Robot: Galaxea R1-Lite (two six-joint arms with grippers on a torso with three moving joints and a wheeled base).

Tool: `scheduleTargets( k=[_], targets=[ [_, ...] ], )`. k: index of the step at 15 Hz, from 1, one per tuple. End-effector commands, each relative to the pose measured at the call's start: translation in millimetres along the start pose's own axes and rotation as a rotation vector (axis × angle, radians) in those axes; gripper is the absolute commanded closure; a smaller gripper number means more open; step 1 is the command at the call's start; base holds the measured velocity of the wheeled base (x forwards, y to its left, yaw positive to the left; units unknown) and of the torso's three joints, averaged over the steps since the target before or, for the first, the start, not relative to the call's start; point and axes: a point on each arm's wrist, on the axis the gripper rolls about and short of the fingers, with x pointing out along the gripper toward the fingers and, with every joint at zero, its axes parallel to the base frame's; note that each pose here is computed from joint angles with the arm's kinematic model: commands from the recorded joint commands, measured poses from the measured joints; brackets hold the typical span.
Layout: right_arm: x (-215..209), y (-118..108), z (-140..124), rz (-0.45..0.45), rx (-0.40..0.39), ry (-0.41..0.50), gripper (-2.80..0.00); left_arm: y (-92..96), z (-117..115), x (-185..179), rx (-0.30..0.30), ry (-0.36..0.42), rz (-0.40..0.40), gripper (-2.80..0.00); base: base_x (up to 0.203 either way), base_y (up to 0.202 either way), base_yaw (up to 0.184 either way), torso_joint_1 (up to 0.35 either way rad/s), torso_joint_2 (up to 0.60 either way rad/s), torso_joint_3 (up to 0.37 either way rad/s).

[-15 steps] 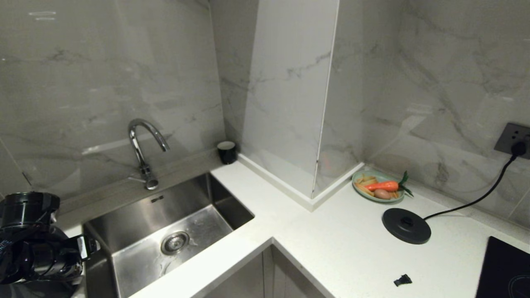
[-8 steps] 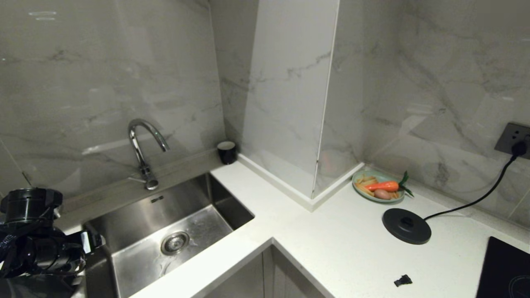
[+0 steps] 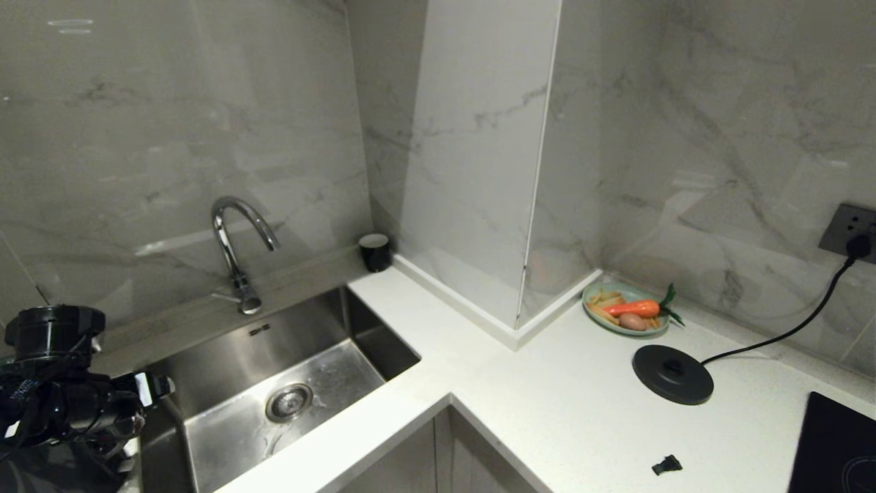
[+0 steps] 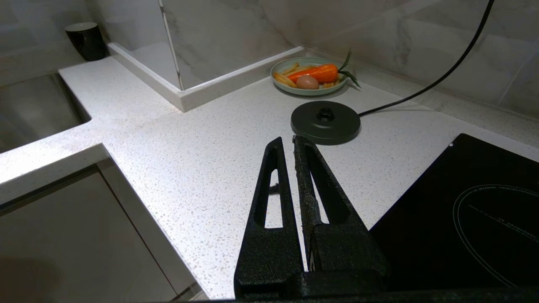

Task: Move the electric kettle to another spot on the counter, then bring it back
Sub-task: Grab the kettle

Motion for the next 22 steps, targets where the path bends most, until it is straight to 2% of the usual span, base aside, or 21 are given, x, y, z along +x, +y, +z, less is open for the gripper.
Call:
scheduleTargets(
  k=[1,7,13,22],
  targets=[
    [0.0,0.0,0.0,0.001,0.0,0.0,0.0,2.5,-0.6,11.0,-0.016,-0.021,0.007,-2.8,0.0,0.0,0.0,0.0,0.0,0.0],
    [0.0,0.0,0.0,0.001,0.0,0.0,0.0,6.0,-11.4,12.0,-0.035,-0.095,-0.064,-2.8,0.0,0.0,0.0,0.0,0.0,0.0],
    [0.0,0.0,0.0,0.001,0.0,0.0,0.0,6.3,-14.2,29.4,-0.06,-0.274,-0.086,-2.8,0.0,0.0,0.0,0.0,0.0,0.0],
    [0.0,0.0,0.0,0.001,0.0,0.0,0.0,14.3,-16.0,40.5,-0.094,-0.349,-0.073,-2.8,0.0,0.0,0.0,0.0,0.0,0.0]
  ],
)
